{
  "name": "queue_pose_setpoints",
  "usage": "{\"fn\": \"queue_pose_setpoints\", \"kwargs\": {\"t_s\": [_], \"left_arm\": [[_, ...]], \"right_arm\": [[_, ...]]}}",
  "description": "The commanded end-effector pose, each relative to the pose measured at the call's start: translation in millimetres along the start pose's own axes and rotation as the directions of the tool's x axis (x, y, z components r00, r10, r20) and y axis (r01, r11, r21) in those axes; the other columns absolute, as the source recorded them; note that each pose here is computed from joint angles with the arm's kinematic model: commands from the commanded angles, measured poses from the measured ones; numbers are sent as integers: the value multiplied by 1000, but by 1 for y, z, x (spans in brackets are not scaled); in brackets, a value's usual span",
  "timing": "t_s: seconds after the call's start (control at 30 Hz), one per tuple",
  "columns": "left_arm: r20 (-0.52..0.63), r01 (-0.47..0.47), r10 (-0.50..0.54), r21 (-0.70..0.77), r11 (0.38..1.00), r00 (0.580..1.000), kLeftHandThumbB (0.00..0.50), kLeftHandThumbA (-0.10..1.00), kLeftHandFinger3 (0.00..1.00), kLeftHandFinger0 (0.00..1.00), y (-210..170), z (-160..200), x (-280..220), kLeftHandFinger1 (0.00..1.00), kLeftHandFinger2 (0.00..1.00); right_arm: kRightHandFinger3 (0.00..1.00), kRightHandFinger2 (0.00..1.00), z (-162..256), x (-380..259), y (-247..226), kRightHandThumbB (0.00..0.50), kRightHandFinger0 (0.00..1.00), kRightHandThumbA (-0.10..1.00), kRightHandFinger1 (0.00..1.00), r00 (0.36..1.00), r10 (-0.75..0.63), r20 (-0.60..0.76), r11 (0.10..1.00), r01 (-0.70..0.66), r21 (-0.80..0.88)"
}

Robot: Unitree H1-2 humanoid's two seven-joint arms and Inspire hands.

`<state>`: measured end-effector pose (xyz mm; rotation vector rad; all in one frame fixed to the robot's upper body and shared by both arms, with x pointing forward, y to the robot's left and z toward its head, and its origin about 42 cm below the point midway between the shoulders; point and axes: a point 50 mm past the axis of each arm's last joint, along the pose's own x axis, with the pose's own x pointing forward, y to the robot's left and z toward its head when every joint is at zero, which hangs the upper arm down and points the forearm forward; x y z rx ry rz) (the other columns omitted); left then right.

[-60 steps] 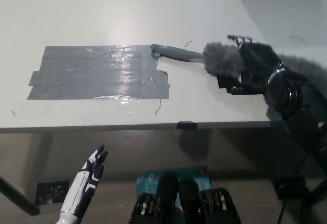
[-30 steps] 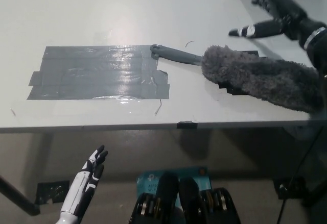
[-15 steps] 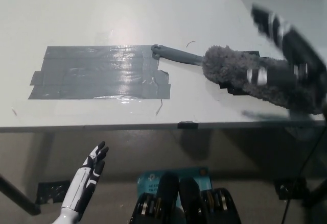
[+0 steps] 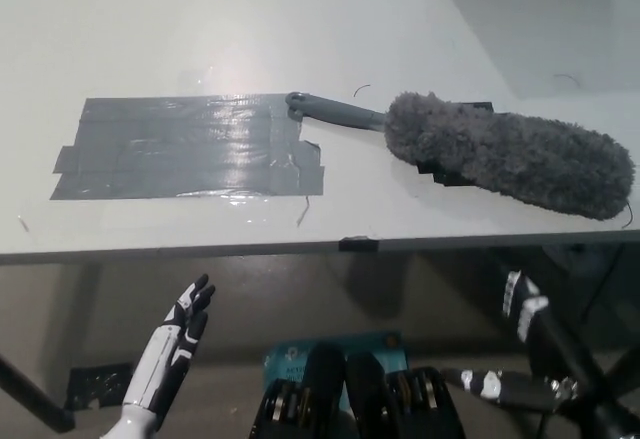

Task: A person hands a grey duster to the robot and the robot grabs it with its right hand and places it on the black marked spot infron tof it on the desk

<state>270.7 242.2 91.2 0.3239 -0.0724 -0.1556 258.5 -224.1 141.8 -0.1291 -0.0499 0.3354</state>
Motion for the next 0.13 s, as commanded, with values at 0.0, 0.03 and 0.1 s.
{"fn": "queue_pose_setpoints", "kwargs": {"t_s": [0.0,0.03,0.1], "left_arm": [[45,1,-2,22,1000,999,212,1000,1000,1000,-3,0,-10,1000,1000],[46,-1,0,21,1000,999,217,1000,1000,1000,-3,0,-9,1000,1000],[45,-2,1,23,1000,999,218,1000,1000,1000,-3,1,-9,1000,1000]], "right_arm": [[1000,1000,-28,3,10,323,1000,1000,1000,989,-74,129,993,86,-86],[1000,1000,-31,5,9,333,1000,1000,1000,990,-68,120,992,79,-94],[1000,1000,-34,6,8,343,1000,1000,1000,992,-62,107,992,73,-104]]}}
